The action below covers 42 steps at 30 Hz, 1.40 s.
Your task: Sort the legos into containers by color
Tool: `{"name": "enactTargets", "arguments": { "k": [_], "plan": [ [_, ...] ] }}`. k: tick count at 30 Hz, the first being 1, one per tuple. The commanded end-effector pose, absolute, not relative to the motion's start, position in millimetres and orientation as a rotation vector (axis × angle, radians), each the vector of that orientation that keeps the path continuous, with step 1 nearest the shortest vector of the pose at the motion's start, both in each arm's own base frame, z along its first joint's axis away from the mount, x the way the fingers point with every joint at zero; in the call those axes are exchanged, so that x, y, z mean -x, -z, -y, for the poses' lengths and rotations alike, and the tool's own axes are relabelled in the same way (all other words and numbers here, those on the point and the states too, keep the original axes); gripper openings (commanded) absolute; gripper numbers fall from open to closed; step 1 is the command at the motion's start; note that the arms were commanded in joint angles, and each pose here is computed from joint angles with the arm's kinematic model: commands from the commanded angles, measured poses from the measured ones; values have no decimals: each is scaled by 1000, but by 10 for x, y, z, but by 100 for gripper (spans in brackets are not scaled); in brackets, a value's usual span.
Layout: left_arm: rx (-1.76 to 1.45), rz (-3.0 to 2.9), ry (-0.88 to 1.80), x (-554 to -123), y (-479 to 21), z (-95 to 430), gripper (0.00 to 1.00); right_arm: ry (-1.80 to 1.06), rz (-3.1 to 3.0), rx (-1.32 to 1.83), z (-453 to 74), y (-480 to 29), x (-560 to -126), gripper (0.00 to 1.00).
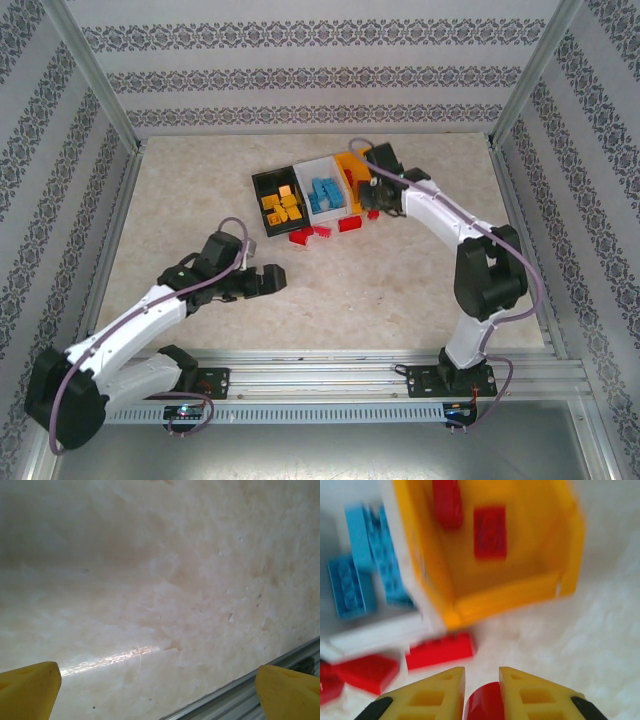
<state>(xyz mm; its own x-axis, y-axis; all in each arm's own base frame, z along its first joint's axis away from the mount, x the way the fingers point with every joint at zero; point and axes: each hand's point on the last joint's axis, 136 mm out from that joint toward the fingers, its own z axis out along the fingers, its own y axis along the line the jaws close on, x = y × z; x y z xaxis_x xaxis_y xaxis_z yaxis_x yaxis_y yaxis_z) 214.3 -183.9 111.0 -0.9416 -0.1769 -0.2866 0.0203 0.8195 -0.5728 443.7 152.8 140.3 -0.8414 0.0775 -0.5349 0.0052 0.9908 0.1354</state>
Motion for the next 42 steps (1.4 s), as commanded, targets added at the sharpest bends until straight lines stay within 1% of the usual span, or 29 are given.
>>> {"name": "enactTargets", "arguments": {
  "k": [1,2,5,6,7,9,12,14,16,19,23,25,27,30,35,38,40,42],
  "plan": [
    [89,-2659,862,-2221,-1024,2063,100,-153,-2538,-2,-1466,-1493,-4831,23],
    [81,-2667,858,-2227,-992,2104,100,-150,-2529,6,-1464,-1494,-4948,25],
    [79,-2682,862,-2282,-917,2194,100,-112,-2527,25,-1461,-1476,-5225,42],
    [81,-2680,856,-2317,-915,2204,100,-94,-2531,21,-1451,-1474,-5261,50],
    [78,-2681,845,-2343,-912,2210,100,-92,-2530,21,-1457,-1485,-5266,55],
    [70,-2681,816,-2396,-916,2210,100,-117,-2515,24,-1509,-1505,-5197,61],
    [50,-2686,783,-2455,-901,2218,100,-154,-2517,37,-1559,-1444,-4917,63],
    [50,-2688,769,-2489,-887,2214,100,-218,-2540,43,-1618,-1333,-4673,63],
    [55,-2687,773,-2507,-887,2208,100,-274,-2596,72,-1707,-1117,-4390,64],
    [54,-2676,790,-2520,-916,2198,100,-270,-2684,153,-1848,-788,-4063,70],
    [49,-2668,805,-2489,-958,2172,100,-221,-2734,262,-1988,-524,-3917,79],
    [57,-2663,809,-2459,-968,2146,100,-218,-2732,293,-2047,-466,-3940,85],
    [67,-2657,814,-2428,-978,2122,100,-194,-2734,296,-2048,-433,-4006,88],
    [80,-2652,815,-2385,-980,2081,100,-143,-2743,319,-2052,-374,-4106,89],
    [92,-2652,801,-2359,-1007,2006,100,-111,-2758,314,-2034,-275,-4249,87],
    [97,-2650,795,-2363,-1018,1980,100,-105,-2756,310,-2036,-237,-4321,79],
    [97,-2656,792,-2355,-1009,1970,100,-101,-2755,305,-2030,-237,-4347,70],
    [101,-2658,791,-2355,-1004,1962,100,-98,-2746,294,-2011,-272,-4347,59]
  ]
}}
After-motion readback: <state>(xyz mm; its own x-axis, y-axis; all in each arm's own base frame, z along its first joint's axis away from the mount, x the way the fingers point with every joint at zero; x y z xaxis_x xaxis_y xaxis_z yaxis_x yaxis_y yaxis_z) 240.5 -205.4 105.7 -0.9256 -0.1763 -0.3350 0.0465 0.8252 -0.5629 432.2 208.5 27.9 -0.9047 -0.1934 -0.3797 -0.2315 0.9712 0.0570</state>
